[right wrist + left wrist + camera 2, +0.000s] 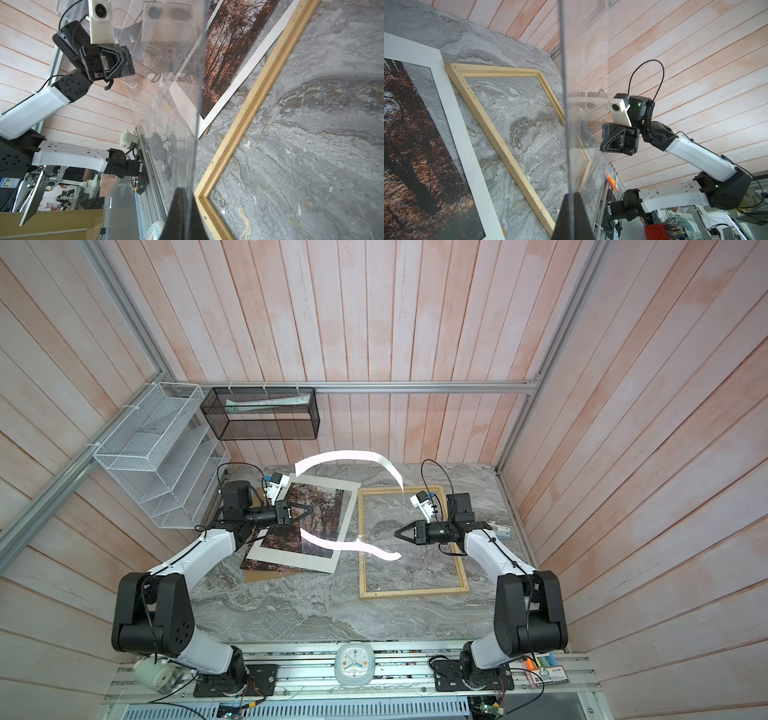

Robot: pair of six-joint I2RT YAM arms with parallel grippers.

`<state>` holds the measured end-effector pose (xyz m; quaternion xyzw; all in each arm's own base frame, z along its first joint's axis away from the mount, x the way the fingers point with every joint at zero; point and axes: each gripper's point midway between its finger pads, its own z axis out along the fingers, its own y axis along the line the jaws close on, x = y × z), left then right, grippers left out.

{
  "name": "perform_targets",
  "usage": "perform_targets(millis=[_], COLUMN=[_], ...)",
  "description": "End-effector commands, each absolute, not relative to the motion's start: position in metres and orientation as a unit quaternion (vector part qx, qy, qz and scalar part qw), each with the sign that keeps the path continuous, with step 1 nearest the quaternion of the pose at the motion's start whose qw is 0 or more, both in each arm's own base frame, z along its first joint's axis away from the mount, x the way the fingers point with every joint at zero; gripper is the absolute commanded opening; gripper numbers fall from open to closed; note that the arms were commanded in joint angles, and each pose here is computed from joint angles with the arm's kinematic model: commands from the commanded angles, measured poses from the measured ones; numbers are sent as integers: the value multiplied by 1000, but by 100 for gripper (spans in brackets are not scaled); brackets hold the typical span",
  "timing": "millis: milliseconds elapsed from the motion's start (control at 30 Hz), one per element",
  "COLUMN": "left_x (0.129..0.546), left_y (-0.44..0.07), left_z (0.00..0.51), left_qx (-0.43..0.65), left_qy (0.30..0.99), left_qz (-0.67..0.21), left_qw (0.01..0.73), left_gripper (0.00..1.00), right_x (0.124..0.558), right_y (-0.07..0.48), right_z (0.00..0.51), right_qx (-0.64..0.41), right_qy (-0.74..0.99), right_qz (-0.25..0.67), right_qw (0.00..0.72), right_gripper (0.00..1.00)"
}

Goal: Put the photo into the frame
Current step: 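Carry the clear sheet with both grippers over the wooden frame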

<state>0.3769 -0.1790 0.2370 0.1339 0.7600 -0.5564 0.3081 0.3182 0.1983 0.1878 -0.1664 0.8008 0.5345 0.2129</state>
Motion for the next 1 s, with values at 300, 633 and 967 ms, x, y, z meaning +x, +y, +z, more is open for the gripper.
perform_targets(millis=[300, 633, 967], left_x=[359, 356, 364], left_y=[-197, -215, -227], left_z=[272, 267, 248], left_qx=[191, 187, 153], left_qy=[720, 714, 718], left_qz=[-589, -603, -608], left_qw=[312, 304, 303], left_gripper=[0, 0, 0], right_x=[357, 375, 376], right_y=[171, 170, 169], right_z=[257, 254, 258], right_qx=[-188, -182, -176], right_qy=[740, 729, 724], right_qz=[563, 581, 590], right_qw=[317, 312, 311], right_gripper=[46, 50, 33])
